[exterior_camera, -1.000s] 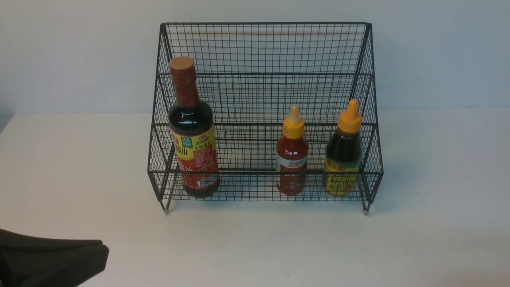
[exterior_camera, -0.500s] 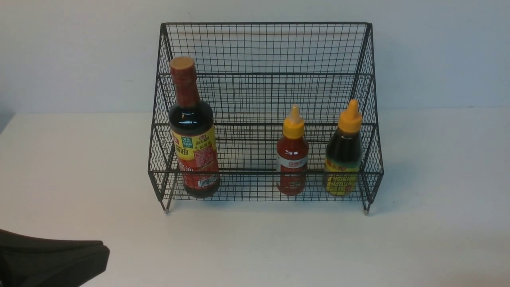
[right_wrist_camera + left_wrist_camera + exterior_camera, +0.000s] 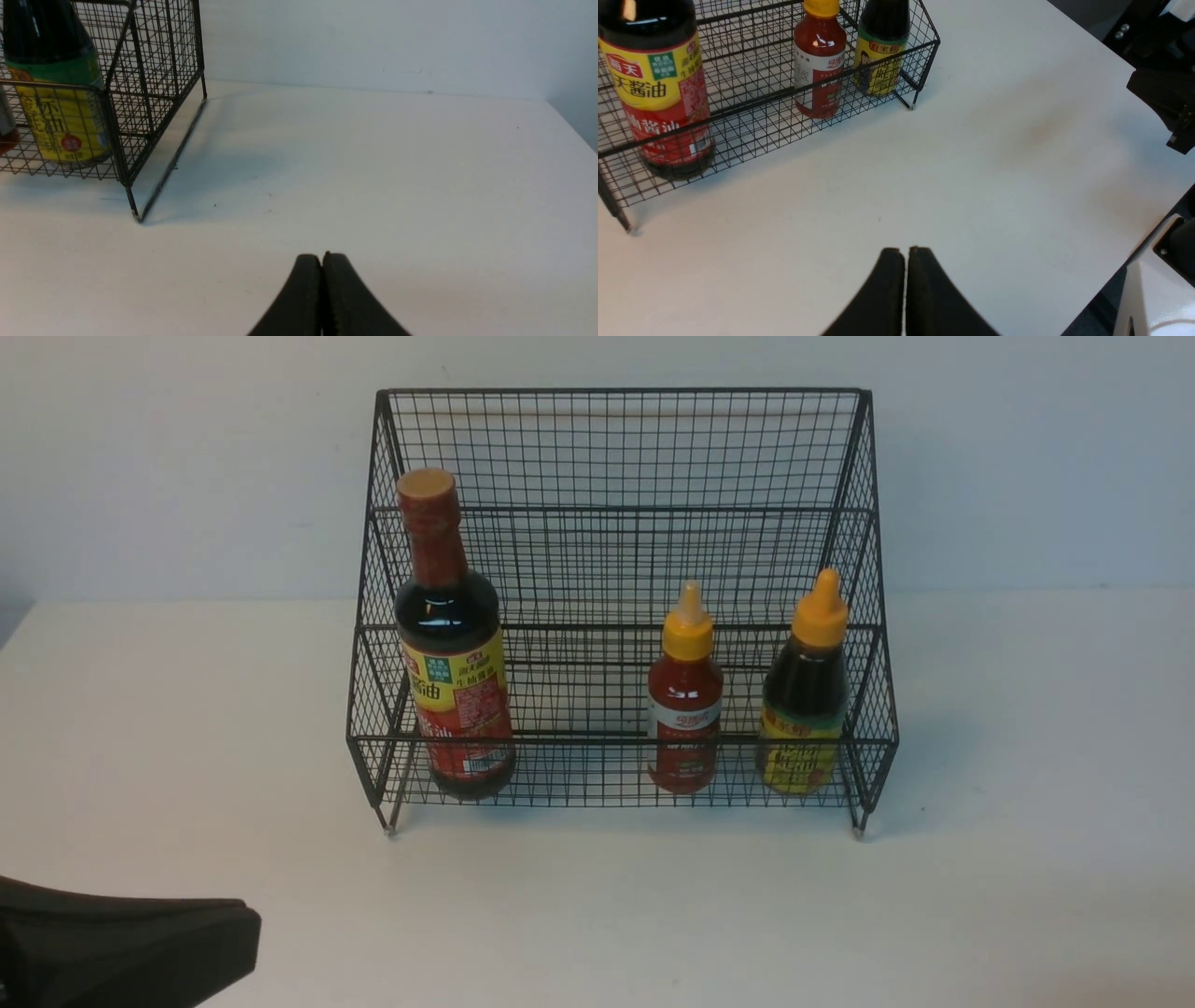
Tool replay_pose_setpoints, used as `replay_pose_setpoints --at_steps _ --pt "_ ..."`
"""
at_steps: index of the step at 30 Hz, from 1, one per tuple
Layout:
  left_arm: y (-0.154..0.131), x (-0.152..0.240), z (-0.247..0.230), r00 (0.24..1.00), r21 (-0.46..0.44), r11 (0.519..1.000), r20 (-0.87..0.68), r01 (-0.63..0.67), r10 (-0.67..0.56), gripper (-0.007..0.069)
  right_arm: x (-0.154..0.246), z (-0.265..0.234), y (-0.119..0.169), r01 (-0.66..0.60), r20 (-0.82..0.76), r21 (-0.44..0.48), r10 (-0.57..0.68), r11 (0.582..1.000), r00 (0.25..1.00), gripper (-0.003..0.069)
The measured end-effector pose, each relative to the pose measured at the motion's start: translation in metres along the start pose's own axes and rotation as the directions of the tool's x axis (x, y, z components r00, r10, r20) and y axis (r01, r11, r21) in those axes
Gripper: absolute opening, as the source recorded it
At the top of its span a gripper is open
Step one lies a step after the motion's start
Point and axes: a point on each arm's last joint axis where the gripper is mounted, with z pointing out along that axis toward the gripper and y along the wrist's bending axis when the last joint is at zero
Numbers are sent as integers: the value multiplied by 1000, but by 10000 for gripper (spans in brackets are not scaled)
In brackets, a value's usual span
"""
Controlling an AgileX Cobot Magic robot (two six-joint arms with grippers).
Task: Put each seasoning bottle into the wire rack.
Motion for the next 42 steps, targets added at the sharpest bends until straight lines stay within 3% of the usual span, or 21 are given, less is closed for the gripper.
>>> replay_pose_setpoints --at_steps 3,7,10,13,18,22,26,33,42 --pt "2 -3 0 999 -25 999 29 -34 34 -4 0 0 0 0 0 0 0 1000 1000 -15" --pt "14 -17 -3 976 -175 977 159 -122 151 -4 0 0 0 0 0 0 0 1000 1000 -15" --pt "22 -23 -4 955 -267 957 234 -117 182 -4 0 0 0 0 0 0 0 1000 1000 -15" --pt "29 -20 0 951 -300 950 260 -87 169 -4 0 0 0 0 1 0 0 1000 1000 -15" --pt "41 22 13 964 -359 932 229 -44 134 -4 0 0 0 0 1 0 0 1000 1000 -15" --pt "43 65 14 963 -466 878 170 -107 207 -4 0 0 0 1 2 0 -1 1000 1000 -15" --pt "50 101 16 975 -532 842 128 -90 184 -4 0 0 0 2 2 0 -2 1000 1000 -15" --pt "70 154 30 969 -620 784 177 -27 174 -4 0 0 0 3 3 1 -3 1000 1000 -15" --pt "76 169 38 972 -626 780 179 -6 151 -4 0 0 0 3 4 0 -3 1000 1000 -15"
